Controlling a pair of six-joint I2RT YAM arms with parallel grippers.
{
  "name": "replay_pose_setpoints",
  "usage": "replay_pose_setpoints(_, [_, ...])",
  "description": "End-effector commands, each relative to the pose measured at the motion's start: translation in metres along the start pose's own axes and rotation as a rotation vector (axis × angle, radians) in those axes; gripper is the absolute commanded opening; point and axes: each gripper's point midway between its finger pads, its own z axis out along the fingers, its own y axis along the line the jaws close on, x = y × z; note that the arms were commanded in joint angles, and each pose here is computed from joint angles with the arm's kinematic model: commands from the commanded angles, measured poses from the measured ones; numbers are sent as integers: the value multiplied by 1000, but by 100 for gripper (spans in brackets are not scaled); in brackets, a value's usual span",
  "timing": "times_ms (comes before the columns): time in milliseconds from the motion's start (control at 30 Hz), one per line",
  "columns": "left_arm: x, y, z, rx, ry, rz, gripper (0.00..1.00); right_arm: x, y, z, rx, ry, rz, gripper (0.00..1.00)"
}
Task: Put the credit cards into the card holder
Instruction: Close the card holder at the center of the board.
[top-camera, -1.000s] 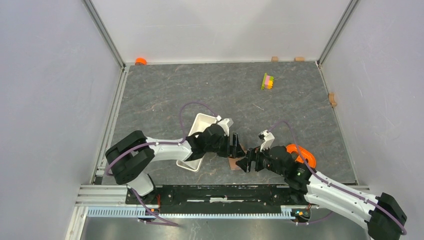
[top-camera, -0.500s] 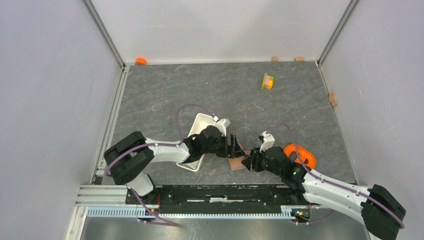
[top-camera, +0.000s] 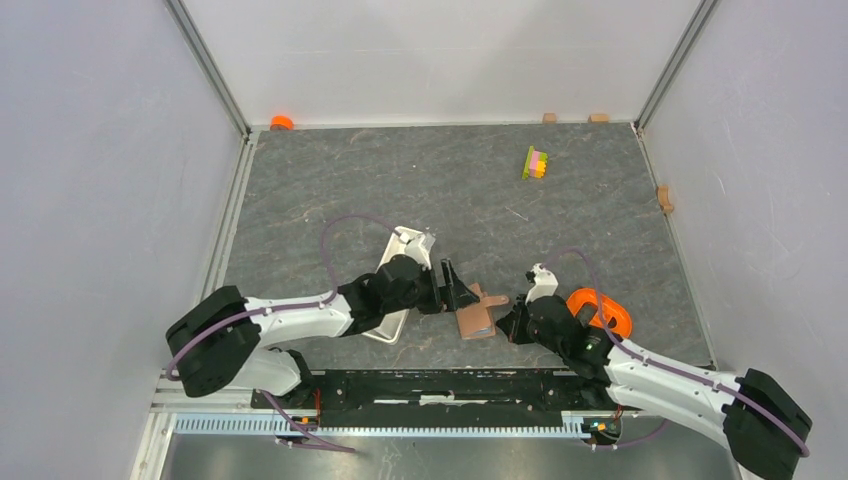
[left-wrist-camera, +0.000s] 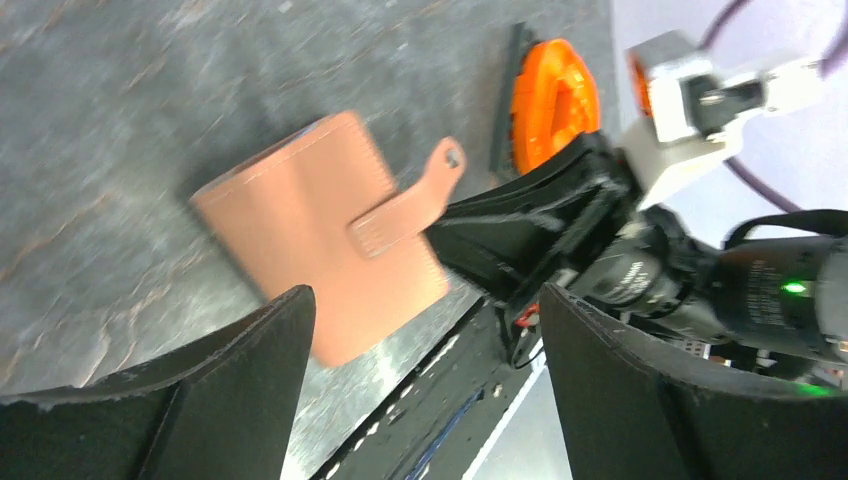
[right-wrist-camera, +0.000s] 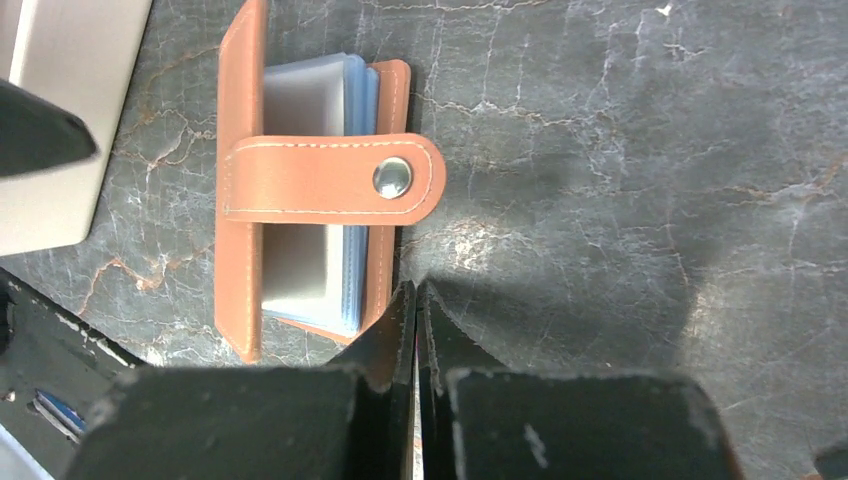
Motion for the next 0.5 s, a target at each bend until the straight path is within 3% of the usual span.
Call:
replay_pose_setpoints(0, [15, 31, -2, -83, -2, -152, 88, 17, -24, -1, 87, 30, 25, 0])
replay_pose_setpoints(267, [32, 52, 0, -131, 20, -234, 84, 7, -11, -3, 33, -2, 43, 2])
replay_pose_setpoints(367, [37, 59, 4, -138, 29, -240, 76, -7, 12, -7, -70, -43, 65, 26])
replay_pose_setpoints(467, [43, 59, 13, -131, 60, -237, 68, -23, 31, -14, -148, -90, 101, 40])
